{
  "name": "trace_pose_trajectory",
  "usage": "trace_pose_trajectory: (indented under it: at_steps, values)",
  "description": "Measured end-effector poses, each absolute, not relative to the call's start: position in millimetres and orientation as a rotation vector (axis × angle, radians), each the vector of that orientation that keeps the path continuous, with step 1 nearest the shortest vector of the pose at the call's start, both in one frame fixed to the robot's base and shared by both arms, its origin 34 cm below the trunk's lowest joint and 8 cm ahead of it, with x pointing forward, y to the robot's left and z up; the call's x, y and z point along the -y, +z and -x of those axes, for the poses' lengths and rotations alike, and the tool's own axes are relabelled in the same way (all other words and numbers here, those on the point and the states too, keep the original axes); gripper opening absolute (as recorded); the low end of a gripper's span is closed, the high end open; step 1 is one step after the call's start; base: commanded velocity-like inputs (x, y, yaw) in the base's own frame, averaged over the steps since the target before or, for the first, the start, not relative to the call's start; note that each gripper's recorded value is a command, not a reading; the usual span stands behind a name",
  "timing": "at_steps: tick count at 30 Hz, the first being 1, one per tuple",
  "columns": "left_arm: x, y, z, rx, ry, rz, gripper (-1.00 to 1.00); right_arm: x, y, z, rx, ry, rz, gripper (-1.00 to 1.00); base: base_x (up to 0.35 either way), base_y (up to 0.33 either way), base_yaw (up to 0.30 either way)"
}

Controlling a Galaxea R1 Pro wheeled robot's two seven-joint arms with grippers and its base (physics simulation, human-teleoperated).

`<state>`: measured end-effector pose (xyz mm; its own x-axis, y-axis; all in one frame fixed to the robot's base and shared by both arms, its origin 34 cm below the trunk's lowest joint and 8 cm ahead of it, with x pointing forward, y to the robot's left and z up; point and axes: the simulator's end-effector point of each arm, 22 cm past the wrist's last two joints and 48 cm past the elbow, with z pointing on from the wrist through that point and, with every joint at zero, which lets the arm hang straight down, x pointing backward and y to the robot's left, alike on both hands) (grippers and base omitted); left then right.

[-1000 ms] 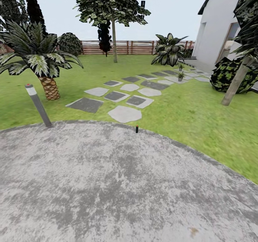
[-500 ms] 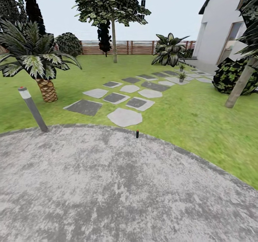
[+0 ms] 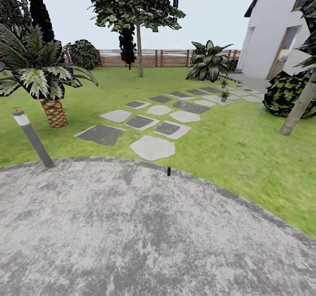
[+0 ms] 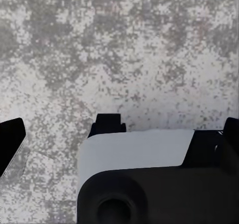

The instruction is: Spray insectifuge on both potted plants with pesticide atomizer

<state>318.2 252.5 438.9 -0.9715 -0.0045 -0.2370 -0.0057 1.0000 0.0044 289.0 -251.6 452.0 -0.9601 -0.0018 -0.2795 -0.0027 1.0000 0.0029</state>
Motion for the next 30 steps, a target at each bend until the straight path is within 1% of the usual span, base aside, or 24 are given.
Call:
trace_pose_trajectory:
  at_steps: [17,23,30]
  values:
    - [-252.6,438.9,-318.2,-2.902,0.008,0.008,1.00,251.6,452.0,-289.1,-2.858,0.004,0.003,1.00,0.341,0.000,-0.001]
    - [-252.6,438.9,-318.1,-2.903,0.008,0.008,1.00,251.7,452.1,-289.2,-2.858,0.005,0.003,1.00,0.341,0.000,-0.167]
    - [-252.8,438.9,-318.2,-2.902,0.008,0.008,1.00,251.6,452.1,-289.4,-2.858,0.004,0.003,1.00,0.341,0.000,-0.035]
